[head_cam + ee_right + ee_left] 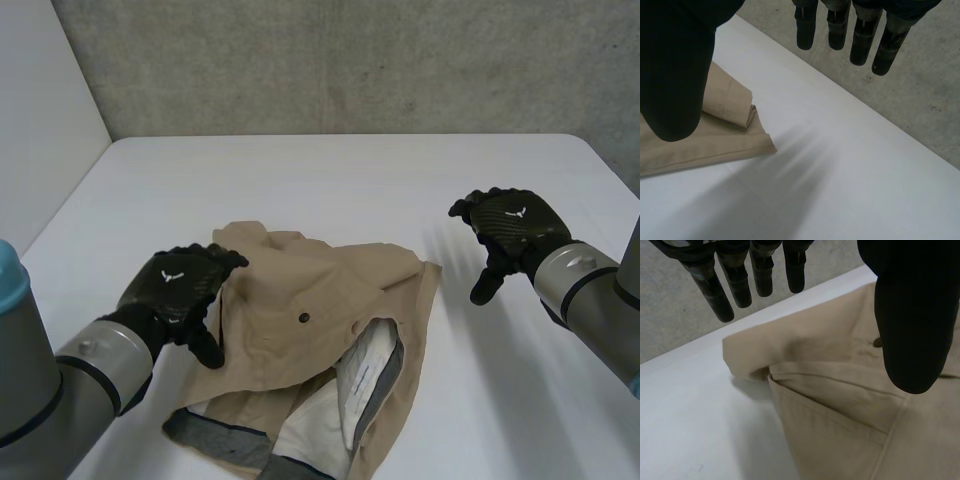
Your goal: Fold the shorts.
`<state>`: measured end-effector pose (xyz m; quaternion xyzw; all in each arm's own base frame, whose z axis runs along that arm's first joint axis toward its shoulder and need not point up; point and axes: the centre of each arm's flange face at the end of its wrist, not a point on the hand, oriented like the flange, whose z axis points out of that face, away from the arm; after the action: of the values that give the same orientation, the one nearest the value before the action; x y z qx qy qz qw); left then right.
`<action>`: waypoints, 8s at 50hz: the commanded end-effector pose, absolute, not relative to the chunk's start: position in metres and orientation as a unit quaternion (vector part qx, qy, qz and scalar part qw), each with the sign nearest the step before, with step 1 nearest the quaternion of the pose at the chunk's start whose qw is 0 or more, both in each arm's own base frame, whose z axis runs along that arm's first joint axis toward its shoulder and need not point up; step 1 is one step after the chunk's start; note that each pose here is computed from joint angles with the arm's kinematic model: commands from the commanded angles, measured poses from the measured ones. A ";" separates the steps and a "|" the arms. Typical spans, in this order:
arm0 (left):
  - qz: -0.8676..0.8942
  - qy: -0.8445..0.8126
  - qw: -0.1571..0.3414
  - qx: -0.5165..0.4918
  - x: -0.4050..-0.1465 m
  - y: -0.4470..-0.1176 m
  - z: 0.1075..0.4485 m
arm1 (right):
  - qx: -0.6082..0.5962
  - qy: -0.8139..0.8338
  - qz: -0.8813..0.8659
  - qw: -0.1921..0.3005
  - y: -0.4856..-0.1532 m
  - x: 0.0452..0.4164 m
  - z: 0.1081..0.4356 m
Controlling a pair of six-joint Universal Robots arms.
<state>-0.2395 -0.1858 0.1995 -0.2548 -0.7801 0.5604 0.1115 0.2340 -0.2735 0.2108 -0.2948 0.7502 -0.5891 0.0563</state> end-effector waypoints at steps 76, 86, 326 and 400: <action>0.824 -0.486 0.189 -0.222 -0.451 -0.300 0.306 | -0.255 0.753 -0.606 0.016 -0.284 0.218 0.195; 0.788 -0.540 0.172 -0.242 -0.453 -0.295 0.258 | -0.251 0.751 -0.611 0.012 -0.287 0.217 0.198; 0.533 -0.823 -0.013 -0.195 -0.186 -0.287 0.122 | -0.356 0.715 -0.596 0.084 -0.243 0.320 0.198; 0.787 -0.590 0.038 -0.179 -0.268 -0.320 0.280 | -0.357 0.536 -0.765 -0.016 -0.359 0.335 0.281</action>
<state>-0.2766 -0.3473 0.3706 -0.1364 -0.4709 0.8703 0.0467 0.3375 -0.3606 0.3678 -0.2602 0.4261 -0.8657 -0.0366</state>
